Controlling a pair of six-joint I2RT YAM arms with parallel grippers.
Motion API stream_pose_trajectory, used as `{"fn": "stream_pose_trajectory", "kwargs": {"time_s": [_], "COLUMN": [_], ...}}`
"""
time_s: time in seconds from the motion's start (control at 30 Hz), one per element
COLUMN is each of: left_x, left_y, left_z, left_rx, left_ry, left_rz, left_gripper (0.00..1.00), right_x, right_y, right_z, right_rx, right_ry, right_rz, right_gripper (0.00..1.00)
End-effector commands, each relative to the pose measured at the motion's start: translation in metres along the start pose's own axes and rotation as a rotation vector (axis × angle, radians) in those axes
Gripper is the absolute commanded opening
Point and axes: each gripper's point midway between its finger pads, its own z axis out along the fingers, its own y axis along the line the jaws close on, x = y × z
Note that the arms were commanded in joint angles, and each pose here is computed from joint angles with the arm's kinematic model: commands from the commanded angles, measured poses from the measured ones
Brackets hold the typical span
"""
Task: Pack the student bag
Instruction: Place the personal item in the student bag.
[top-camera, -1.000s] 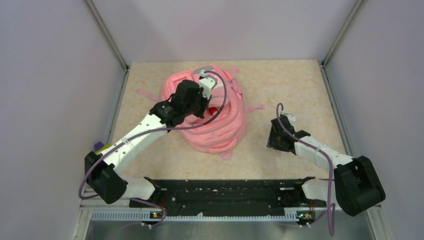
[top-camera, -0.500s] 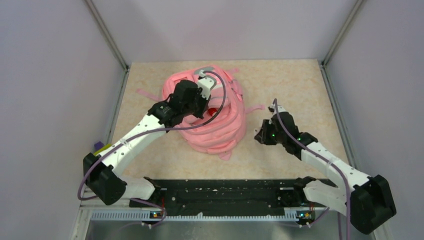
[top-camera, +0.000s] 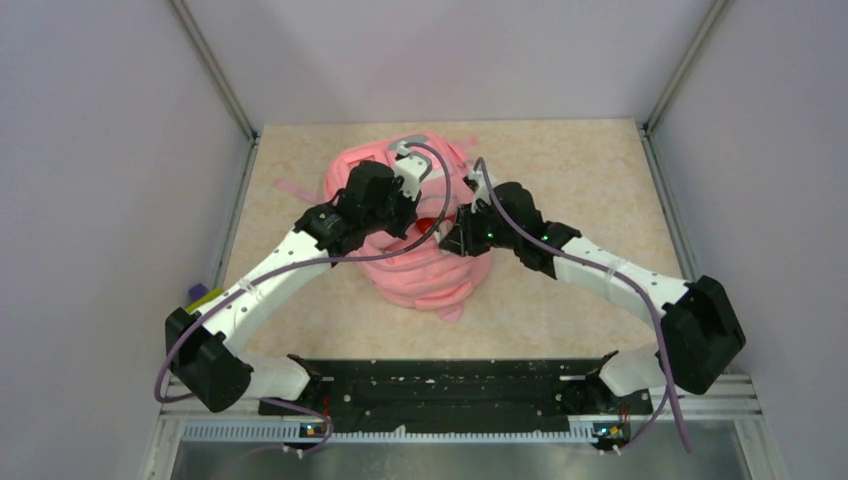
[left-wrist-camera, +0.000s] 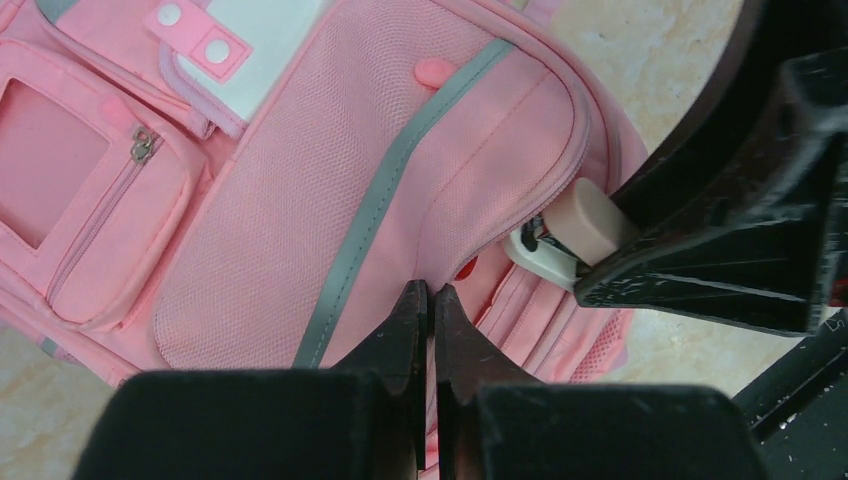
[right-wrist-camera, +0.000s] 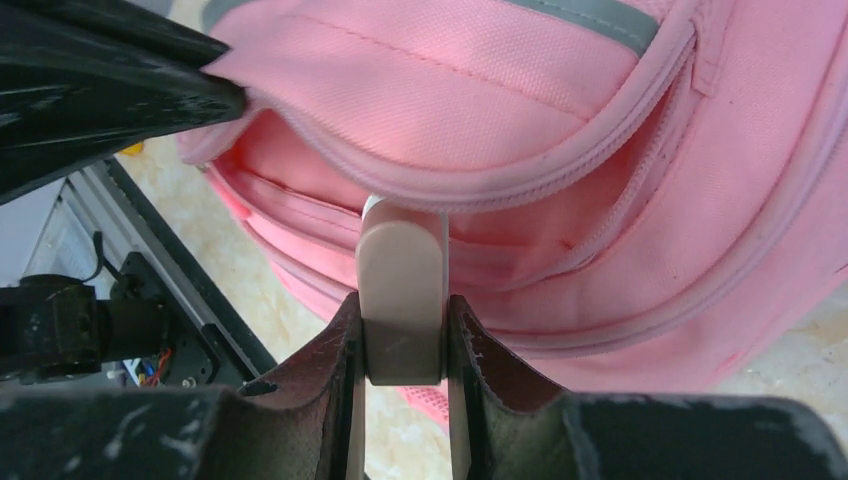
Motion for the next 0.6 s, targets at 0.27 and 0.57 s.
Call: {"fn": "stream_pose_trajectory", "kwargs": {"time_s": [0.27, 0.57], "left_x": [-0.035, -0.032], "left_y": [-0.016, -0.027], "left_z": [-0.022, -0.017], "left_rx": [0.077, 0.140], "left_ry": [-0.136, -0.122], "left_rz": [-0.011, -0.027], "left_gripper": [0.00, 0.00], "right_x": [-0.041, -0.077], "right_y": [-0.016, 0.003], "right_z": [0.036, 0.071], "right_rx": [0.104, -0.004], "right_ry": [-0.118, -0.339], "right_rz": [0.008, -0.195], "right_gripper": [0.00, 0.00]}}
